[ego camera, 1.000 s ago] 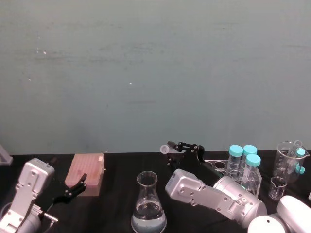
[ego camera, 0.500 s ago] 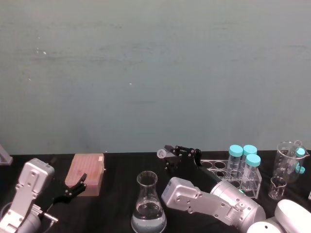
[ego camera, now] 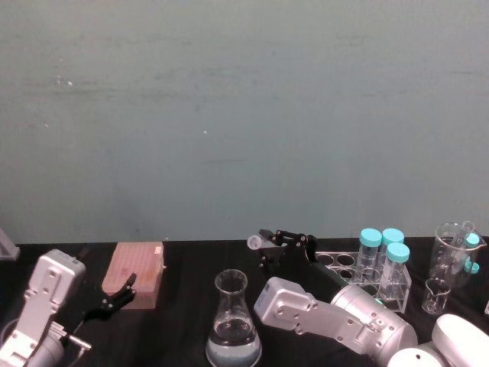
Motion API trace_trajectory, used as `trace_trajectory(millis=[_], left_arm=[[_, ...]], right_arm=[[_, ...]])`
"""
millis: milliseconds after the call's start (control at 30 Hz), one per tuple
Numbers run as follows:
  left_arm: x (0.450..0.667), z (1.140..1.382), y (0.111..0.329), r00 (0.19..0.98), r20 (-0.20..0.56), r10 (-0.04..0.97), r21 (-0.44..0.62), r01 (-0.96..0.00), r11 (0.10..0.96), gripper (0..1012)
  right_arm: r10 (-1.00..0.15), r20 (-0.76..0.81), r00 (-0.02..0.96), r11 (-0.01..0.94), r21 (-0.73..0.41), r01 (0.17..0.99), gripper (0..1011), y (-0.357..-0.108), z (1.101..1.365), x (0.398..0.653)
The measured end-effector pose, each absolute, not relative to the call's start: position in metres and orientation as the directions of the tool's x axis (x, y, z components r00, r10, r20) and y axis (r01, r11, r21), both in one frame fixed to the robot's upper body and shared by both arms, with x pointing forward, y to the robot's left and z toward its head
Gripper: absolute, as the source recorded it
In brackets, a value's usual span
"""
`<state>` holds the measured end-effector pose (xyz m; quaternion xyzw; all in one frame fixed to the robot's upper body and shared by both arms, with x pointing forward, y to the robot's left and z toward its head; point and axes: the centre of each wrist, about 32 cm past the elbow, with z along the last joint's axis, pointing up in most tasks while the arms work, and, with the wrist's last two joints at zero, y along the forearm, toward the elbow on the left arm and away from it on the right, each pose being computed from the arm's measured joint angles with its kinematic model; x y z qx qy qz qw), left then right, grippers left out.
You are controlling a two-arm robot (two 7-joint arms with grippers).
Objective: Pour the liquid from the test tube into the beaker using one hand.
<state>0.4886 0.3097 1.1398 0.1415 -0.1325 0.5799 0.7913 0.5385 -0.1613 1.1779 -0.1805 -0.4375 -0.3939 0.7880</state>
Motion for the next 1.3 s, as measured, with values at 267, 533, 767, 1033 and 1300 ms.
trace_trajectory(millis=[267, 533, 767, 1033, 1300], left_arm=[[0.4886, 1.1398, 0.3097, 0.292, 0.374, 0.880, 0.070, -0.955, 0.287, 1000], [0.4886, 1.1398, 0.3097, 0.292, 0.374, 0.880, 0.070, -0.955, 0.287, 1000], [0.4886, 1.1398, 0.3097, 0.292, 0.374, 0.880, 0.070, -0.955, 0.287, 1000], [0.4886, 1.1398, 0.3097, 0.292, 0.374, 0.880, 0.070, -0.955, 0.287, 1000], [0.4886, 1.1398, 0.3097, 0.292, 0.374, 0.880, 0.070, -0.955, 0.287, 1000]], right_arm=[[-0.461, 0.833, 0.306, 0.626, 0.061, 0.777, 209, -0.1613, 1.1777, 0.5385], [-0.460, 0.834, 0.305, 0.627, 0.062, 0.777, 209, -0.1613, 1.1779, 0.5386], [-0.458, 0.835, 0.304, 0.625, 0.059, 0.779, 209, -0.1617, 1.1780, 0.5388], [-0.437, 0.848, 0.301, 0.628, 0.049, 0.776, 209, -0.1600, 1.1793, 0.5395], [-0.410, 0.861, 0.301, 0.647, 0.042, 0.761, 209, -0.1529, 1.1807, 0.5384]])
